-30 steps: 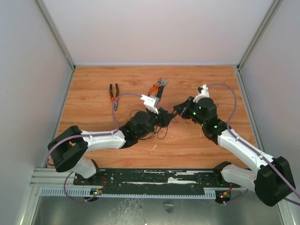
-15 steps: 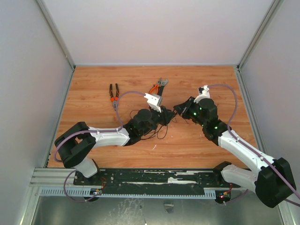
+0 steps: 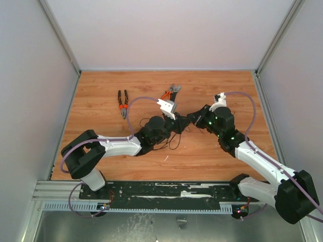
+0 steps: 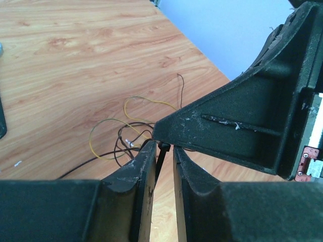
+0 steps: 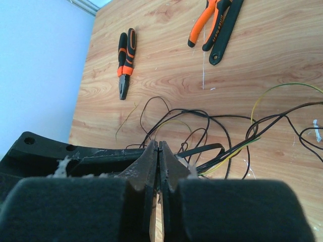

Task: Zip-tie the wires
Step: Tie the cable at the center of the board.

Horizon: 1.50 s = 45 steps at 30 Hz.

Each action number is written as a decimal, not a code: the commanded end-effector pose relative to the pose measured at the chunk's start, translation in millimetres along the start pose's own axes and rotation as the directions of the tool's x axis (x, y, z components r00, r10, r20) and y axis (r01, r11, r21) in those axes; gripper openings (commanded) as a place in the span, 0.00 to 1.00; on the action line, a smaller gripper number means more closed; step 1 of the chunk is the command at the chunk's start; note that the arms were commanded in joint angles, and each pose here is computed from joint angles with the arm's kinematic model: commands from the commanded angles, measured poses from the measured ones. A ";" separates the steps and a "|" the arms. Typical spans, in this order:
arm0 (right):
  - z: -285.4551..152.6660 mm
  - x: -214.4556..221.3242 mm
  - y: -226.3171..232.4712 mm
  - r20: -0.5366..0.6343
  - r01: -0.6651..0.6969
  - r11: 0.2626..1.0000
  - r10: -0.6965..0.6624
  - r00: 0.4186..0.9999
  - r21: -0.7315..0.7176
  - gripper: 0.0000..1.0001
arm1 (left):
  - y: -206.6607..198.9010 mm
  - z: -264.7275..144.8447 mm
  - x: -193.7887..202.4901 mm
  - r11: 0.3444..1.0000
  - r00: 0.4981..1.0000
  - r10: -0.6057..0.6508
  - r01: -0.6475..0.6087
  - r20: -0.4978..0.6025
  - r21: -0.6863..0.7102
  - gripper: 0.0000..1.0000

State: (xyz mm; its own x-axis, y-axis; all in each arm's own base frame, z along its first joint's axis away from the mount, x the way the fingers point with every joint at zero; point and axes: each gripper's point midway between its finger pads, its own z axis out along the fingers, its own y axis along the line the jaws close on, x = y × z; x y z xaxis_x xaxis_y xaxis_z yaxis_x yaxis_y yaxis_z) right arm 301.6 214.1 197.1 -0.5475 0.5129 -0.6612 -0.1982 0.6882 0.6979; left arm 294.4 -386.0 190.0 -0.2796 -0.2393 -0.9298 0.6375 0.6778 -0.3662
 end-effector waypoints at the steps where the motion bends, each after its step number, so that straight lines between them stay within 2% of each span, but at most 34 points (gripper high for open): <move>1: -2.3 -1.8 5.3 0.024 -0.015 1.000 0.015 1.000 -0.020 0.00 | -4.8 8.7 -16.6 1.000 0.998 -0.003 0.002 0.060 0.021 0.23; 7: -1.7 2.2 3.1 0.015 -0.021 1.000 0.021 1.000 -0.016 0.00 | -7.5 11.4 -20.7 1.000 0.997 -0.008 0.006 0.074 0.030 0.19; 18: 3.3 7.4 -1.0 0.002 -0.024 1.000 0.024 1.000 -0.002 0.00 | -10.7 10.9 -21.8 0.999 0.997 -0.002 -0.001 0.076 0.047 0.00; 33: 7.9 -38.0 11.8 0.100 0.067 0.997 -0.071 0.992 0.043 0.00 | 11.8 -13.0 13.2 1.000 1.000 -0.014 0.014 0.002 -0.010 0.00; 45: 14.9 -72.4 38.2 0.156 0.122 0.992 -0.122 0.980 0.011 0.00 | 26.2 -30.4 33.7 0.998 0.999 -0.032 0.030 -0.033 -0.051 0.00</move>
State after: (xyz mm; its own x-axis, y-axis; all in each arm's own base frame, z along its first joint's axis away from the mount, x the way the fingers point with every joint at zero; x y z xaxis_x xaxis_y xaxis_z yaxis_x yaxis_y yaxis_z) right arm 316.6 225.6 211.8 -0.5629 0.4289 -0.7066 -0.2240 0.7437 0.6299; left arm 286.7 -366.9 183.3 -0.2649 -0.3100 -0.9131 0.6230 0.6677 -0.4075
